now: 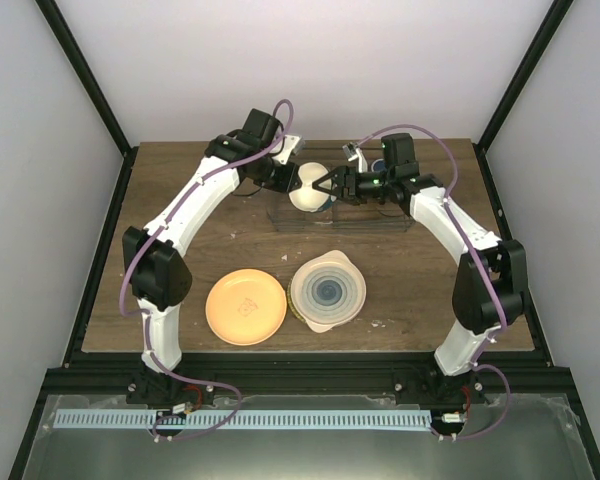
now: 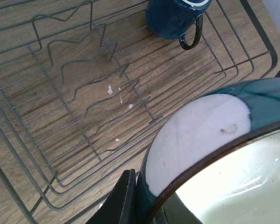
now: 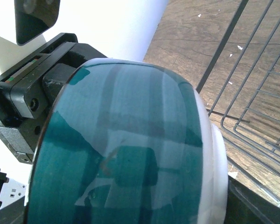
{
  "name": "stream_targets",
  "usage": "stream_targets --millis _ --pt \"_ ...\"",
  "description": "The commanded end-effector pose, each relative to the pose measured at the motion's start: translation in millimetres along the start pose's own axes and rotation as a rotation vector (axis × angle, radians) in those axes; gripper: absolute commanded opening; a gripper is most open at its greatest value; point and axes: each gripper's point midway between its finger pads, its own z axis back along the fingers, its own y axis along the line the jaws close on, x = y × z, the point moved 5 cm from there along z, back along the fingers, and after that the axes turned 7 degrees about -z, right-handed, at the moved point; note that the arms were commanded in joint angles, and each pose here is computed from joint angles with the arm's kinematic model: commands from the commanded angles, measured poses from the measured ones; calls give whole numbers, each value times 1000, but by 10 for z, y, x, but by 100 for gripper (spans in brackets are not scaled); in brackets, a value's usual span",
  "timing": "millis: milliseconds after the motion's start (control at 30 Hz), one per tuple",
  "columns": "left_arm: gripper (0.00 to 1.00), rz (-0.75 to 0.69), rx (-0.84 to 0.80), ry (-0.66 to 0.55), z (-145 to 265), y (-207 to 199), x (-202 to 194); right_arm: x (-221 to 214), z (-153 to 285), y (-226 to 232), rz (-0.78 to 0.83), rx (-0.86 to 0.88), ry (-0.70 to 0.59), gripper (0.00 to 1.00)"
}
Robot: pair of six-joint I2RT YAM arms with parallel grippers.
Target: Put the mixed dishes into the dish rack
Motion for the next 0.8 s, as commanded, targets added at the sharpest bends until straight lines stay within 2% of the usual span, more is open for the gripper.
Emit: stream_targets --millis 0,233,367,467,633,767 --pt "0 -11 -49 -73 75 -90 138 -28 -85 102 35 64 37 68" --pt "0 -6 -48 -77 23 -71 134 -38 -119 110 30 88 55 42" --pt "0 -3 -49 -69 -38 -50 103 -33 -125 100 32 81 53 36" --pt "9 0 -47 -57 -81 -29 66 -14 -126 86 36 62 45 35" --pt "30 1 -23 -47 -111 11 19 49 -122 65 53 17 28 34" --pt "43 -7 0 -38 -95 28 1 116 -84 49 53 -6 11 34"
